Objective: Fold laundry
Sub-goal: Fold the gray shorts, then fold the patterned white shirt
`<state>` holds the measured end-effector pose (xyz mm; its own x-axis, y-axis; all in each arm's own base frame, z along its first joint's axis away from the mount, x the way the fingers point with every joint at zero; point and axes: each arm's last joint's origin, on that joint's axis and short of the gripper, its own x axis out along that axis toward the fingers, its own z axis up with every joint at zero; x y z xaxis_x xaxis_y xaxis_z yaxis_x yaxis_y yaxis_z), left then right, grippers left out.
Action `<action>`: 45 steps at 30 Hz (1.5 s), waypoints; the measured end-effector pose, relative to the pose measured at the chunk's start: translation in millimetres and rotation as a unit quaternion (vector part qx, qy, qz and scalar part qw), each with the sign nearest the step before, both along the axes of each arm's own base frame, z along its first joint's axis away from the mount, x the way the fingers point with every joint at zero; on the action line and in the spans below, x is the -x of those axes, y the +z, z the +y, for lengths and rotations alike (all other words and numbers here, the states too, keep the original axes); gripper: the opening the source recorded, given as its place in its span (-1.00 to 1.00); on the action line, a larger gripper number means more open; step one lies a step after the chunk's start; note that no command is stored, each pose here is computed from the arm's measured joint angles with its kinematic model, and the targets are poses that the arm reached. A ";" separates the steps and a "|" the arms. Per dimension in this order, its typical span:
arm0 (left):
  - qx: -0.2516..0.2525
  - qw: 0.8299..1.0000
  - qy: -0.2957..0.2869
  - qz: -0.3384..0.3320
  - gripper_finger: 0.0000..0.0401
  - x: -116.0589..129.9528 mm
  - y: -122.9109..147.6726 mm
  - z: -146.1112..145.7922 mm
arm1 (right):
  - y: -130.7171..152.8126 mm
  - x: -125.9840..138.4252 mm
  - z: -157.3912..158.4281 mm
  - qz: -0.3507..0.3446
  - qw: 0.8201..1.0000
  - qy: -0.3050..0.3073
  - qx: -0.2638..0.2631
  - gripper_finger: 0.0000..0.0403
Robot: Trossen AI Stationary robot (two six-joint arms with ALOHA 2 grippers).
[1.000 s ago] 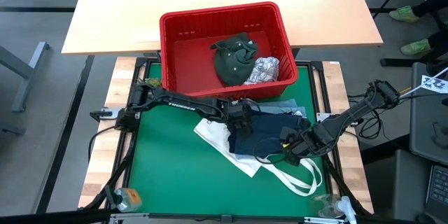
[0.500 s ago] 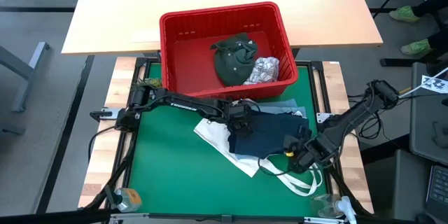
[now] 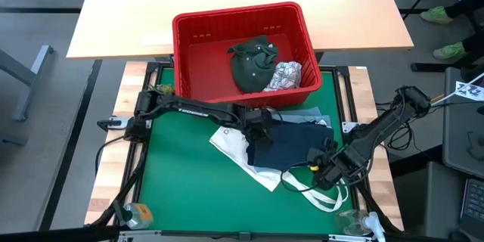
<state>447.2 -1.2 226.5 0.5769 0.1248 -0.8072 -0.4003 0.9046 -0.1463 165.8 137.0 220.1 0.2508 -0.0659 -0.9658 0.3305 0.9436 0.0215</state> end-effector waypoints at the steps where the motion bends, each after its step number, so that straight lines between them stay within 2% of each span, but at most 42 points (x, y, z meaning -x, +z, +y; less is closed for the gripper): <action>1: 0.012 1.000 -0.007 -0.009 -0.40 -0.4 7.0 -1.1 | 0.2 -0.5 0.3 -0.003 1.000 0.000 -0.001 -0.23; 5: 0.031 0.999 -0.027 -0.012 -0.40 1.2 32.0 -7.3 | 2.7 -2.0 1.1 -0.013 1.000 -0.001 0.000 -0.23; 12: 0.007 1.000 -0.024 0.000 -0.40 8.9 78.2 -18.1 | 7.4 -4.8 2.1 -0.036 0.999 -0.003 0.009 -0.23; 16: -0.016 0.999 -0.021 -0.023 -0.40 10.5 101.7 -26.8 | 8.4 -7.3 2.0 -0.063 0.998 -0.009 0.024 -0.23; 23: -0.076 0.991 -0.099 -0.057 -0.40 19.6 143.5 -52.6 | 9.6 -10.1 2.7 -0.089 0.995 -0.014 0.032 -0.23; 27: -0.115 0.985 -0.107 -0.075 -0.40 29.2 166.7 -68.6 | 9.7 -10.4 2.4 -0.094 0.995 -0.016 0.037 -0.23; 32: -0.143 0.979 -0.124 -0.069 -0.40 53.0 190.4 -90.5 | 9.8 -10.4 2.4 -0.095 0.995 -0.016 0.038 -0.23; 36: -0.154 0.978 -0.131 -0.054 -0.40 84.7 203.3 -105.9 | 9.8 -10.6 2.4 -0.096 0.995 -0.016 0.038 -0.23; 41: -0.218 0.971 -0.084 -0.055 -0.40 121.3 218.0 -126.5 | 10.1 -11.2 2.7 -0.101 0.994 -0.017 0.038 -0.23; 45: -0.262 0.962 -0.058 -0.050 -0.40 141.4 218.5 -143.7 | 10.2 -11.4 2.8 -0.102 0.994 -0.017 0.038 -0.23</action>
<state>305.8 -144.9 445.0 0.6826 0.4301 -0.5908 -0.3004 0.9021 0.3096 177.2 139.9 230.3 0.4376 -0.1487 -0.8868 0.3591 0.9331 0.0207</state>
